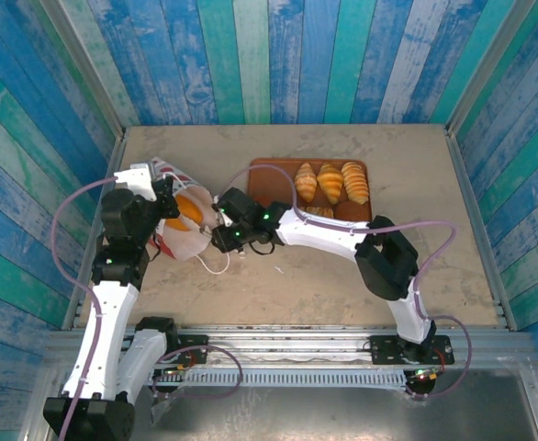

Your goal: Take the fake bread out of the paper bag

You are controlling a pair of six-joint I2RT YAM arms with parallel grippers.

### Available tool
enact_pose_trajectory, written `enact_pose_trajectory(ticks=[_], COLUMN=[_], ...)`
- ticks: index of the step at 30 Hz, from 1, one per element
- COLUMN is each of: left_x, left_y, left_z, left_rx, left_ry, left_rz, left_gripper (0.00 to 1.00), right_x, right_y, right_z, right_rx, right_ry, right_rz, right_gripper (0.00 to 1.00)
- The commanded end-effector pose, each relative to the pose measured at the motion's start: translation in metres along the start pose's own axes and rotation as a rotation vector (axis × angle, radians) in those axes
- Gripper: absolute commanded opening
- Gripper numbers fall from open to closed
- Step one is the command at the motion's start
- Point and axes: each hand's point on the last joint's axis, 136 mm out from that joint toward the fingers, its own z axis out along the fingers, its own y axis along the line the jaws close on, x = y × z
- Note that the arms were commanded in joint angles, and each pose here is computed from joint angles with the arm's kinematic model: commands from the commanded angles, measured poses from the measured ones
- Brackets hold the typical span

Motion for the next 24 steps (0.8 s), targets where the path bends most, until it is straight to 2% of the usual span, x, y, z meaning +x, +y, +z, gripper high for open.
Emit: enact_pose_trajectory(ticks=[1, 6, 9, 12, 18, 24], left_x=[-0.013, -0.012, -0.012, -0.013, -0.011, -0.011], left_y=[-0.007, -0.006, -0.006, -0.004, -0.002, -0.003], left_z=[-0.005, -0.005, -0.005, -0.005, -0.005, -0.005], left_rx=[0.029, 0.027, 0.025, 0.012, 0.003, 0.009], left_ry=[-0.05, -0.048, -0.049, -0.047, -0.041, -0.043], left_rz=[0.003, -0.004, 0.001, 0.007, 0.008, 0.011], left_gripper=[0.0, 0.0, 0.0, 0.0, 0.0, 0.0], right_x=[-0.002, -0.007, -0.014, -0.021, -0.037, -0.044], right_y=[0.014, 0.026, 0.032, 0.027, 0.024, 0.008], right_z=[0.007, 0.007, -0.006, -0.023, -0.059, -0.062], right_rx=[-0.073, -0.129, -0.092, 0.048, 0.398, 0.725], right_ry=[0.015, 0.015, -0.029, -0.084, -0.239, -0.293], right_rz=[0.011, -0.011, -0.097, -0.218, -0.548, -0.767], right_gripper=[0.53, 0.42, 0.38, 0.34, 0.33, 0.33])
